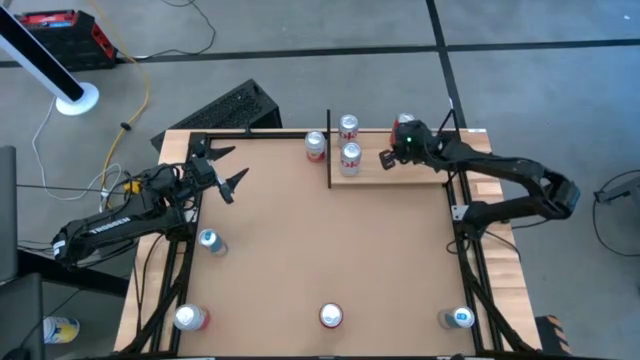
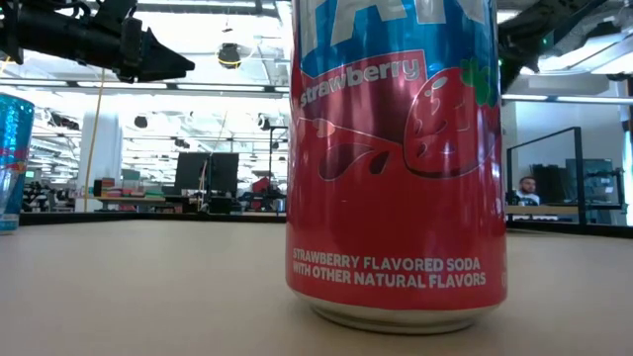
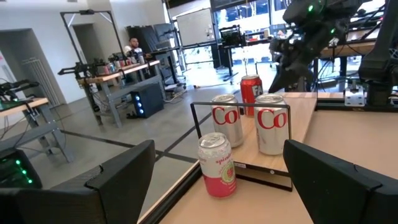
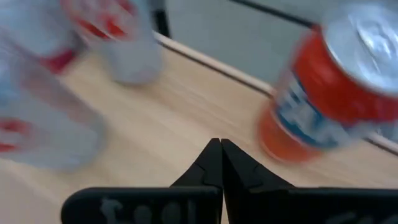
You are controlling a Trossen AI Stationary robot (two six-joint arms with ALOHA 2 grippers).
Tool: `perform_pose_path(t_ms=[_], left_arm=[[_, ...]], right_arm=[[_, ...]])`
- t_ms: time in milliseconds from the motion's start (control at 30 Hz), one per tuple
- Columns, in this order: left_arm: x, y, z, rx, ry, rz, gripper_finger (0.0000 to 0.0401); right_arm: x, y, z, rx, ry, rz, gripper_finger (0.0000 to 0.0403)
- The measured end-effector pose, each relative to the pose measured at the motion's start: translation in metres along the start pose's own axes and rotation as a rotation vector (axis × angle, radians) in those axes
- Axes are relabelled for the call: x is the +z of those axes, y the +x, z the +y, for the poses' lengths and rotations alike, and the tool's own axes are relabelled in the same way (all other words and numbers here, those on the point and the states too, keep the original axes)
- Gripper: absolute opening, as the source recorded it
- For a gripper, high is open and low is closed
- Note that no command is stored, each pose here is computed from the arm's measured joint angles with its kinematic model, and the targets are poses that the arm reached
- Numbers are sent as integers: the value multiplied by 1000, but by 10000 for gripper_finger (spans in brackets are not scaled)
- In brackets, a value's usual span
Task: Place canned beverage on shelf
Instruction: Put the top pink-white soda can on the shelf
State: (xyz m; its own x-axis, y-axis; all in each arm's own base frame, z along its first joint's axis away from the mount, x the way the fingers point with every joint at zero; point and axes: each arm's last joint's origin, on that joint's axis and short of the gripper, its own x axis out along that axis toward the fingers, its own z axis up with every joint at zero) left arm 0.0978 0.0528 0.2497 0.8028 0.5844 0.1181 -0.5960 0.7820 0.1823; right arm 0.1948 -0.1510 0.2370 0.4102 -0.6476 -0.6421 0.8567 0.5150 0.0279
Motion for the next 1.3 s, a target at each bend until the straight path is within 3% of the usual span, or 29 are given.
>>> perform_pose_path(t_ms=[233,433,633,767,867,1067,1300], left_arm=[[0,0,0,0,-2,-1,341],[0,0,0,0,-6,0,341],[0,0,0,1,-7,0,341],[0,0,0,2,-8,0,341],[0,0,0,3,-5,0,341],[0,0,0,4,-9,1,341],[0,0,0,3,-8,1,341]], right_arm=[[51,-52,53,220,-58,-176,21],[106,-103,83,505,-141,-332,21],[138,-113,119,571,-341,-478,32],[155,-93,140,601,-351,-508,42],[173,-64,155,645,-401,-363,43],[207,-3,164,567,-536,-104,55],[194,74,147,664,-539,58,111]])
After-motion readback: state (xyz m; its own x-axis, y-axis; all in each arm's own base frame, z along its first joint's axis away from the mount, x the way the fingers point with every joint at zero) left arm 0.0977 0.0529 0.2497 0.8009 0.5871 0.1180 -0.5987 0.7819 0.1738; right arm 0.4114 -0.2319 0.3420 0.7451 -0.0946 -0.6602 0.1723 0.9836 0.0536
